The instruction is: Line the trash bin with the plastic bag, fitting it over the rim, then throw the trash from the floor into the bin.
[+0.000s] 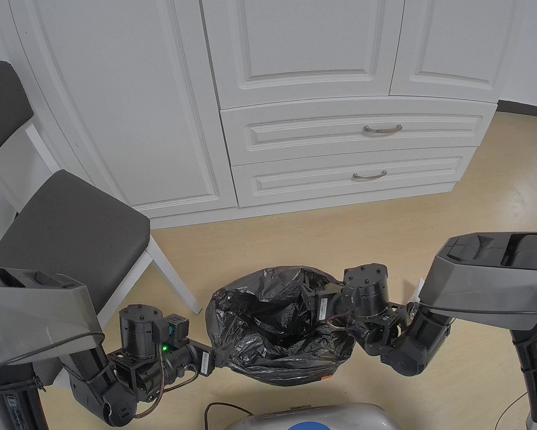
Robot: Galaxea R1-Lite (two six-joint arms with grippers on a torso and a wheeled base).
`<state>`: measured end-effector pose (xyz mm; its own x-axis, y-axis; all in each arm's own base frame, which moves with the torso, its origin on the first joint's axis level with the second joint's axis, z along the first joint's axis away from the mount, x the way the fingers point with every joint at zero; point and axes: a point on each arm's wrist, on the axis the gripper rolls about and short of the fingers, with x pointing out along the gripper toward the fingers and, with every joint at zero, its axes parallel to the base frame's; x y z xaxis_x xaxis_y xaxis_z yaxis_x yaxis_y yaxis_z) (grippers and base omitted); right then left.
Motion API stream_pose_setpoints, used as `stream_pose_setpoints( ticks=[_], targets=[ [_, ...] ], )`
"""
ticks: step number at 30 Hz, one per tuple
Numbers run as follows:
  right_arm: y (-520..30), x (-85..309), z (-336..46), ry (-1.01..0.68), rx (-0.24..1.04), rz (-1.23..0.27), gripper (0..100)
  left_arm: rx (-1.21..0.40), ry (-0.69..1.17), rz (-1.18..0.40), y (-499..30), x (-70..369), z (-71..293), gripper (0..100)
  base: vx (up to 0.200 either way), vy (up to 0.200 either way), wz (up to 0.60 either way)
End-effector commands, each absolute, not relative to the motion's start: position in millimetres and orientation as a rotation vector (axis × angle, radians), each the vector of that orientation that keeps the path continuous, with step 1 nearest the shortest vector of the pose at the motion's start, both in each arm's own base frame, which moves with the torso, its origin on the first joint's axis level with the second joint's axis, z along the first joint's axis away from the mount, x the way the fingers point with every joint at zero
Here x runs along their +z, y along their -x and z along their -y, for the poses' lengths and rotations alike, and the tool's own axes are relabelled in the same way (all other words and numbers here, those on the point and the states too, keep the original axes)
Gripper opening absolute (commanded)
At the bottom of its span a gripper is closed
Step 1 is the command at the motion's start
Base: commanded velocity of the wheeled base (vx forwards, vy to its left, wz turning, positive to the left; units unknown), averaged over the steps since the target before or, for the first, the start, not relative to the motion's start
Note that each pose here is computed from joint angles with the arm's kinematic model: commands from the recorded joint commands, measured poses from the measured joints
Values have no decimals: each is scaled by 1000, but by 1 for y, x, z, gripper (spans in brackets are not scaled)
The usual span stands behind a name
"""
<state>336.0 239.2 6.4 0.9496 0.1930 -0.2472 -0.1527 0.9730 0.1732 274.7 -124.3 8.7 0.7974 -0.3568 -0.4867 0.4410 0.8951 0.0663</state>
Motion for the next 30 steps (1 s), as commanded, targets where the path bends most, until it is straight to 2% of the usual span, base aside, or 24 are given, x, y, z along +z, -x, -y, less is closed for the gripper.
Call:
stream_pose_setpoints(
  ticks=[1,13,17,30],
  targets=[
    [-370,-27,-259,-184,143,-224,100,-355,-111,-439,-294,20,115,100,0,0,0],
    [-413,-28,-234,-202,37,-223,100,-314,-92,-406,-310,25,108,100,0,0,0],
    [-433,-22,-228,-278,-27,-159,100,-286,-56,-391,-314,28,111,100,0,0,0],
    [-436,-16,-234,-409,-24,-124,100,-283,19,-416,-323,8,139,100,0,0,0]
  ],
)
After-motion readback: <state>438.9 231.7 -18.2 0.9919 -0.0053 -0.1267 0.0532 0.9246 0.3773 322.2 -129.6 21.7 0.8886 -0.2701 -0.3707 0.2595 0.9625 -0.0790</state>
